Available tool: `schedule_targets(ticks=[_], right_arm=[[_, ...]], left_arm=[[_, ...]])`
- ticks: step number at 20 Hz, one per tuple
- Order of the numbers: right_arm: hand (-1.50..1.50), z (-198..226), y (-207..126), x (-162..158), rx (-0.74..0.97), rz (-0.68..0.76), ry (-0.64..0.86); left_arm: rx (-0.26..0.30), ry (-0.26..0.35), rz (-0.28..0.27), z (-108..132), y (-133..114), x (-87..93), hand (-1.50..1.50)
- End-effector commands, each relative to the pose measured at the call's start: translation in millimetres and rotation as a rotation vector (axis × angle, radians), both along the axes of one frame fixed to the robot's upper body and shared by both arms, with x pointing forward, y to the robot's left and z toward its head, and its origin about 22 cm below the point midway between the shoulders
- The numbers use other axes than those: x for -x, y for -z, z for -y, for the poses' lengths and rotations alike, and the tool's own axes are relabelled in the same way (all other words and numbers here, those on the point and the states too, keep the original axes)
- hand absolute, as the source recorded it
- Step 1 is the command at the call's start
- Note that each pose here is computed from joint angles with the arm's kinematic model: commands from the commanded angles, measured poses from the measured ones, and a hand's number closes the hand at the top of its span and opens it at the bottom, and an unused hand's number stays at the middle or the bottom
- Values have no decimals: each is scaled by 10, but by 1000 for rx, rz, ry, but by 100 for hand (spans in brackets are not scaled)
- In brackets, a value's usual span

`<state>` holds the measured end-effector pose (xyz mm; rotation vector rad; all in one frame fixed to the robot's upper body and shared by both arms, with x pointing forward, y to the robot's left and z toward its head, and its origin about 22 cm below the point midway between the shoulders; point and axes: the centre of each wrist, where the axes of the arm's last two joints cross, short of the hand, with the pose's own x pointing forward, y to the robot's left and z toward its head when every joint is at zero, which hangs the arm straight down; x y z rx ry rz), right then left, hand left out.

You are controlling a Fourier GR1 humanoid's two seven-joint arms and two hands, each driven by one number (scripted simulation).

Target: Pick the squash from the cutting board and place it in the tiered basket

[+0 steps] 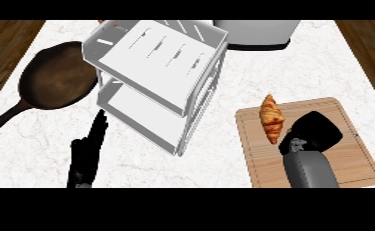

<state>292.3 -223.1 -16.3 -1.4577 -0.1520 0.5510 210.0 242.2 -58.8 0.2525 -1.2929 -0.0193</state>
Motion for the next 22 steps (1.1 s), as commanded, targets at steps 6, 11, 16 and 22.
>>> schedule_targets(ticks=[6, 11, 16, 22], right_arm=[[150, -761, -22, 378, -235, 68, -410], [150, -1393, -410, 808, -477, 198, -663], [150, -1534, -1141, 1212, -633, 542, -657], [150, -1496, -1884, 1601, -492, 827, -725]], left_arm=[[-2, 22, -3, -21, 32, 12, 0], [-9, 21, -14, 2, 55, 23, 0], [-3, -14, -5, 2, 101, 50, 0], [-16, -28, -27, -129, 104, 95, 0]])
